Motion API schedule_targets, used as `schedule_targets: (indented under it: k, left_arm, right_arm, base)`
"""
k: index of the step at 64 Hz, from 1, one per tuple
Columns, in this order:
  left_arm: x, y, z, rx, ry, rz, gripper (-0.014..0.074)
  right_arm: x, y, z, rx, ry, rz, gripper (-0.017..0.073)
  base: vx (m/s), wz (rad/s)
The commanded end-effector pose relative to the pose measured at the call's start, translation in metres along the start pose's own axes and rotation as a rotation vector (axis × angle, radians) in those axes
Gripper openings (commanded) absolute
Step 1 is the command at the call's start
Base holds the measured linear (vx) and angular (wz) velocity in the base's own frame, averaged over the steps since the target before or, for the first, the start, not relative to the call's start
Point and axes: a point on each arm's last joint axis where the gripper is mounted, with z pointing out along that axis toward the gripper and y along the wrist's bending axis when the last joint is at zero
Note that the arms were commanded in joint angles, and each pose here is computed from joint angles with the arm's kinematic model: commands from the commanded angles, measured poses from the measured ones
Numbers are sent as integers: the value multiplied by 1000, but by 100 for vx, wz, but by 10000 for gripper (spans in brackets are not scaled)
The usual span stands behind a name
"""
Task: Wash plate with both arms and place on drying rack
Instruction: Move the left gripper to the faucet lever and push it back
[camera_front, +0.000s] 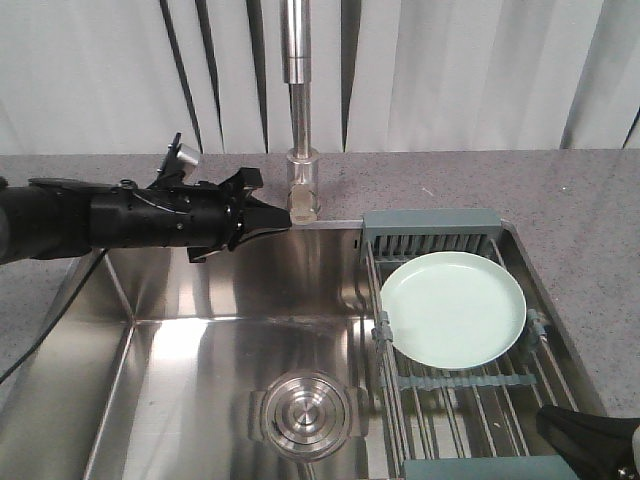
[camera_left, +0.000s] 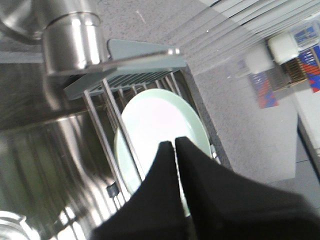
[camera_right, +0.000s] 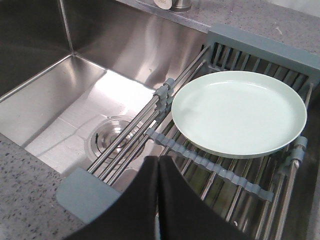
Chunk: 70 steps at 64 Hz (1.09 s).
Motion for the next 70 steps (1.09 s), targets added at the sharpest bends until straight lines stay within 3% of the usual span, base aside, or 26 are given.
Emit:
schedule_targets:
  k: [1, 13, 25, 70]
  left_arm:
    - [-13, -29, 2, 130, -43, -9, -6]
    - [-23, -22, 22, 189, -45, -61, -6]
    - [-33, -14, 35, 198, -41, -97, -6]
    - [-73, -34, 42, 216, -162, -16, -6]
  right_arm:
    - [-14, 0, -3, -1, -90, -8, -4]
    - [-14, 0, -3, -1, -90, -8, -4]
    - [-14, 0, -3, -1, -90, -8, -4]
    - [-14, 0, -3, -1, -90, -8, -4]
  base:
    - [0, 0]
    - [0, 0]
    - [0, 0]
    - [0, 0]
